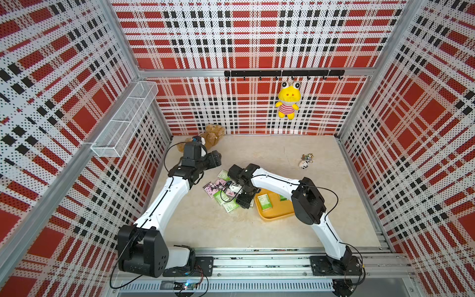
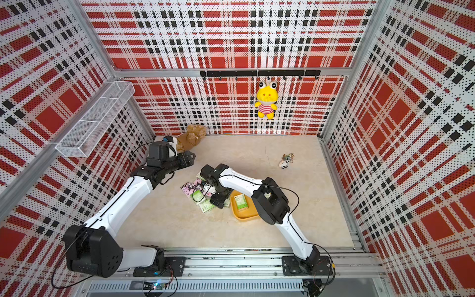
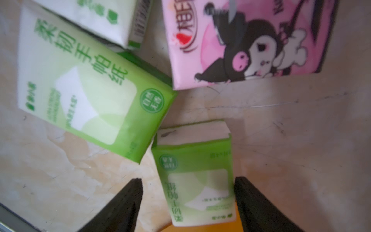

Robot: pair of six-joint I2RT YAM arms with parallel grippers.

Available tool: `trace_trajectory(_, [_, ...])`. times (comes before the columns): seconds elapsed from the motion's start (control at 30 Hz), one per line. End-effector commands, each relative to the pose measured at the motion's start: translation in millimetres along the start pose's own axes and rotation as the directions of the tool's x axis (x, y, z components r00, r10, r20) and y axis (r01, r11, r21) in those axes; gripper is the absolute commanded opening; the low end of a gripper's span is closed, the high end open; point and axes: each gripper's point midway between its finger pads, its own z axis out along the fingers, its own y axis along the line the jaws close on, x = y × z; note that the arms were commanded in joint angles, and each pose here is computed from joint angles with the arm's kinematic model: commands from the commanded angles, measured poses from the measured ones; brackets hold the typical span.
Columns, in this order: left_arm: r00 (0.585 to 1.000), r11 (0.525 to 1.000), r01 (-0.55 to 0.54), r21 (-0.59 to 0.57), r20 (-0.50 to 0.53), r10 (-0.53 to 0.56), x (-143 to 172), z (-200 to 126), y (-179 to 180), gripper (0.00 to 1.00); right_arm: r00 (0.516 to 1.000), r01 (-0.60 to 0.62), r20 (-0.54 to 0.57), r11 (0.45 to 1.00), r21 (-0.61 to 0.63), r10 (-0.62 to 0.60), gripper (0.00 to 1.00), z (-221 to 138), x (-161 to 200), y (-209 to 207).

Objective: Put the pocket tissues into the storage box
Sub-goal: Pick up the pocket tissues from the center of the board.

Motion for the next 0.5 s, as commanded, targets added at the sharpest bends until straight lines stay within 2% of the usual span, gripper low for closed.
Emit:
trace_trajectory(0.0, [1.0, 1.0, -0.015, 0.007, 0.005, 0.015, -1.4, -4.6, 0.1, 0.79, 1.0, 0.006, -0.029, 1.0, 0.003, -0.006, 0.78, 7.2, 4.4, -0.7])
trace_trajectory(0.47, [1.0, 1.0, -0.015, 0.007, 0.006, 0.015, -3.9, -5.2, -0.8, 0.79, 0.999, -0.01, -0.049, 0.999, 0.045, 0.012, 0.69, 18.1, 5.7, -8.5])
